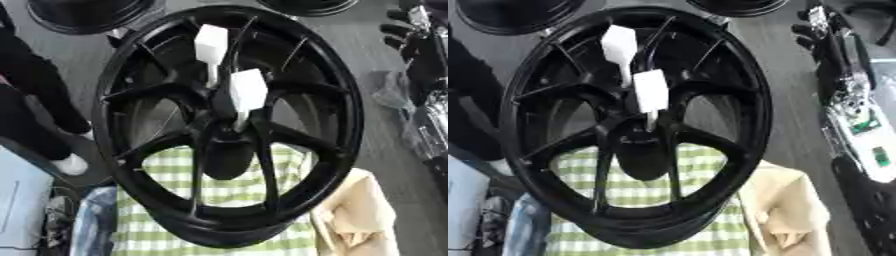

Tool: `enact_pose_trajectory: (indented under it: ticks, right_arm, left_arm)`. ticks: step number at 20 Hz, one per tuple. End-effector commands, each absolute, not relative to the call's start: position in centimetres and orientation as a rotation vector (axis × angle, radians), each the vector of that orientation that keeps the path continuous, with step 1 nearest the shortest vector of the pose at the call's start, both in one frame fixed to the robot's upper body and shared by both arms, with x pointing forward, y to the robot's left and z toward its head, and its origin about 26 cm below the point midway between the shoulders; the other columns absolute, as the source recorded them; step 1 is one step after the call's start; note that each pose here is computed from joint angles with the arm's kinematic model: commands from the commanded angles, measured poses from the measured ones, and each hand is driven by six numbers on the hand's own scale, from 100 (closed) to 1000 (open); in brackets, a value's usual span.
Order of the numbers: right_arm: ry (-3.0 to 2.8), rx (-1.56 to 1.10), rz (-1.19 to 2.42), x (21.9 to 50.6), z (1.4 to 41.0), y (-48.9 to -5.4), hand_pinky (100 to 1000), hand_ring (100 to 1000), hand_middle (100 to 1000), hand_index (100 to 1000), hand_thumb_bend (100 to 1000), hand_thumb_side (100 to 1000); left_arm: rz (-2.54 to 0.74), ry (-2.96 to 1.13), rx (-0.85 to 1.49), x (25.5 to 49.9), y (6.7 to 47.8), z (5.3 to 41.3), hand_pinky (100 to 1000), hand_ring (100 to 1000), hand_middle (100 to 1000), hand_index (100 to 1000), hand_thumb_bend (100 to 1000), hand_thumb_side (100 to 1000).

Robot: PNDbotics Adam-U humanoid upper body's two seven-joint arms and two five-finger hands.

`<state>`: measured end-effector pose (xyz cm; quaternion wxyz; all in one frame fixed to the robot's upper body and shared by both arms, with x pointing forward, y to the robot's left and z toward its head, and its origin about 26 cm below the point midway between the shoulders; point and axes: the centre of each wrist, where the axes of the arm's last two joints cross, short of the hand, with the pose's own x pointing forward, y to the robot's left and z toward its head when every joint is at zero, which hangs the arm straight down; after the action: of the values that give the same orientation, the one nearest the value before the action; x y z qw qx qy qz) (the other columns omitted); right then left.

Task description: Pull the pin out of the wheel hub.

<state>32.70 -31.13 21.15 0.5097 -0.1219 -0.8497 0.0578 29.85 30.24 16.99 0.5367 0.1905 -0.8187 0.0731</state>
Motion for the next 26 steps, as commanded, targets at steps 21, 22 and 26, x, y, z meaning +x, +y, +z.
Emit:
enact_pose_trajectory:
  ticks: [21, 22, 26]
  right_arm:
    - [-1.883, -0.386, 1.661, 28.5, 36.7, -23.2, 850, 823, 797, 862, 100, 524]
    - [-1.874, -0.382, 1.686, 28.5, 36.6, -22.9, 847, 819, 793, 859, 130, 506]
    - [-1.826, -0.397, 1.743, 28.6, 36.2, -22.2, 840, 804, 777, 852, 227, 459]
  left_arm:
    - [0.074, -1.909, 0.550, 29.5, 31.9, 16.8, 777, 734, 735, 785, 263, 735]
    - [0.073, -1.908, 0.550, 29.5, 31.9, 16.8, 777, 734, 735, 785, 264, 735]
    - [0.076, -1.903, 0.547, 29.5, 31.9, 16.6, 777, 734, 733, 785, 265, 737]
